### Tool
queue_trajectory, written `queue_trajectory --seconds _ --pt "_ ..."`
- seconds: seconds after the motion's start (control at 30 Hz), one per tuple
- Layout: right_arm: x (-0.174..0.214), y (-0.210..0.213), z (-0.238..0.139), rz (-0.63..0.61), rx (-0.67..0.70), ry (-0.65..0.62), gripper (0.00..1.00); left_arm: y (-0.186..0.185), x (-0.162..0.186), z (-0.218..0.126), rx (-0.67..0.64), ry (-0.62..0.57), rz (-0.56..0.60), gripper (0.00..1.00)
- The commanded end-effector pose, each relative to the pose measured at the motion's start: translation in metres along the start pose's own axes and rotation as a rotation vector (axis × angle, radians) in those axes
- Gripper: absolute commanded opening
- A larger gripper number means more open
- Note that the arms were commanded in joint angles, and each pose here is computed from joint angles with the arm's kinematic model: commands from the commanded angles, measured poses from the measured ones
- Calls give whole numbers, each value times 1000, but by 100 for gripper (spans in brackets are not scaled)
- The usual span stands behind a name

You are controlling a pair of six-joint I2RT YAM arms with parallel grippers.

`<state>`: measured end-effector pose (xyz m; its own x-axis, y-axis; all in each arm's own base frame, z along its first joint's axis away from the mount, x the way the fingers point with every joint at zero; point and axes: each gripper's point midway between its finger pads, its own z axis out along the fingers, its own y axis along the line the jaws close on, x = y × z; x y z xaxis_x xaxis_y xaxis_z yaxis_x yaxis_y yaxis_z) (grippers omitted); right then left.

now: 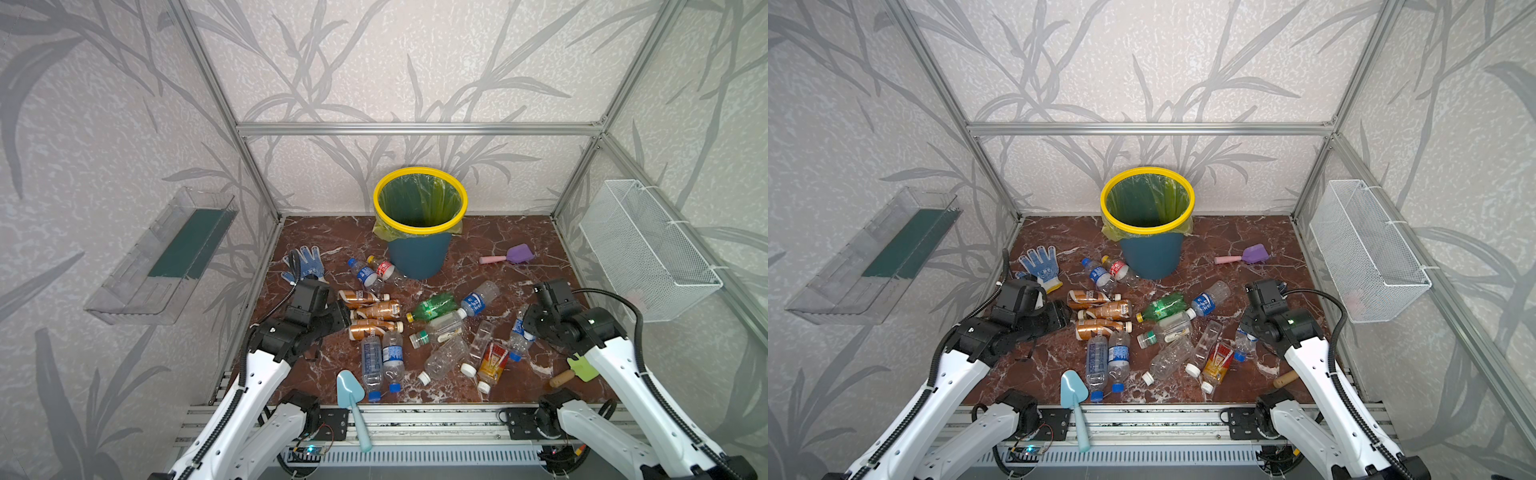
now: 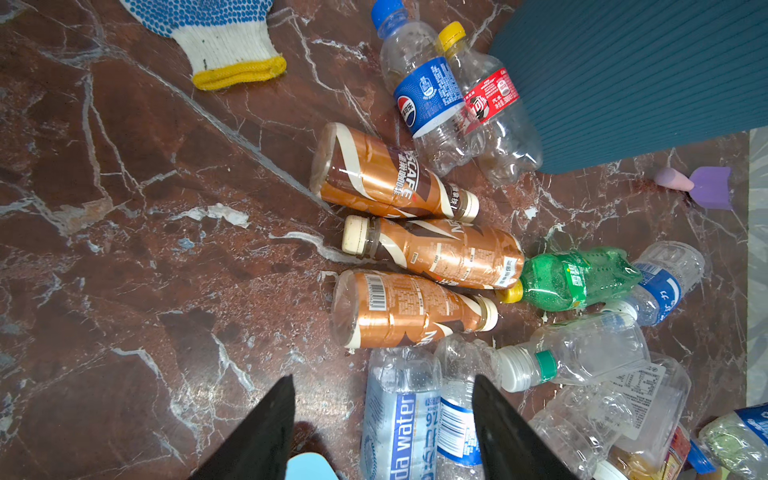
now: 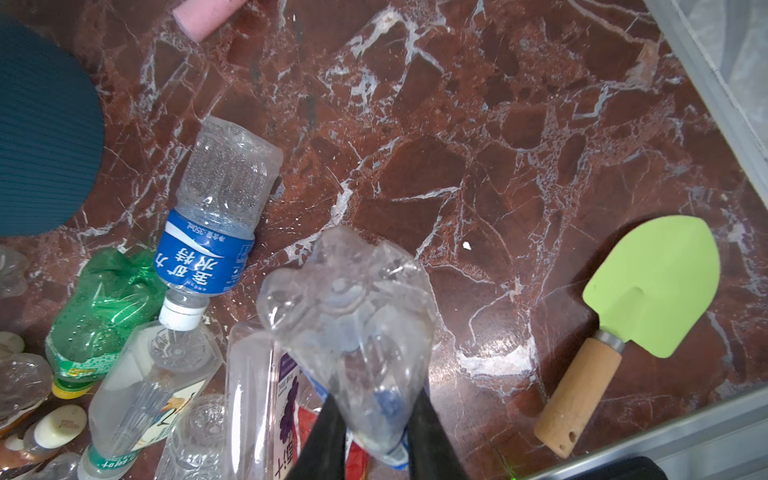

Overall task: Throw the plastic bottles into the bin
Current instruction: 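Close the right gripper on the clear water bottle's bottom and lift it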

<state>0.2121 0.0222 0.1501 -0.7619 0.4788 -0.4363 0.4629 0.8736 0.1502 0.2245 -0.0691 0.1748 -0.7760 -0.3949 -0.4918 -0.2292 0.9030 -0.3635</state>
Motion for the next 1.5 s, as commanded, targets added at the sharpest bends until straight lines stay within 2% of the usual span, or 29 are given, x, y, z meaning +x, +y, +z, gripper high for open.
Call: queue_trajectory --seconds 0.0,0.37,0.43,0.53,0.6,0.7,0.87,1.3,1.47 --pt "6 -5 18 -11 34 45 23 -1 -5 -6 -8 -12 -12 67" --pt "29 -24 73 -35 139 177 25 -2 -7 -5 -13 -12 -1 67" --pt "31 -27 77 -47 164 192 31 -2 -7 -4 -15 -11 2 67" --pt "33 -29 79 -61 183 214 47 -1 -6 -5 -16 -15 2 67" --pt "35 -29 79 -67 186 233 54 1 -5 -6 -22 -16 5 67" --pt "41 -29 80 -69 190 272 62 4 -5 -7 -30 -20 7 67" --pt "56 -33 87 -75 210 343 67 5 -5 -8 -31 -26 10 67" --pt "66 -38 99 -79 245 390 71 7 -3 -8 -37 -25 11 67" --pt "62 -35 93 -64 227 368 61 8 -3 -9 -37 -30 7 67"
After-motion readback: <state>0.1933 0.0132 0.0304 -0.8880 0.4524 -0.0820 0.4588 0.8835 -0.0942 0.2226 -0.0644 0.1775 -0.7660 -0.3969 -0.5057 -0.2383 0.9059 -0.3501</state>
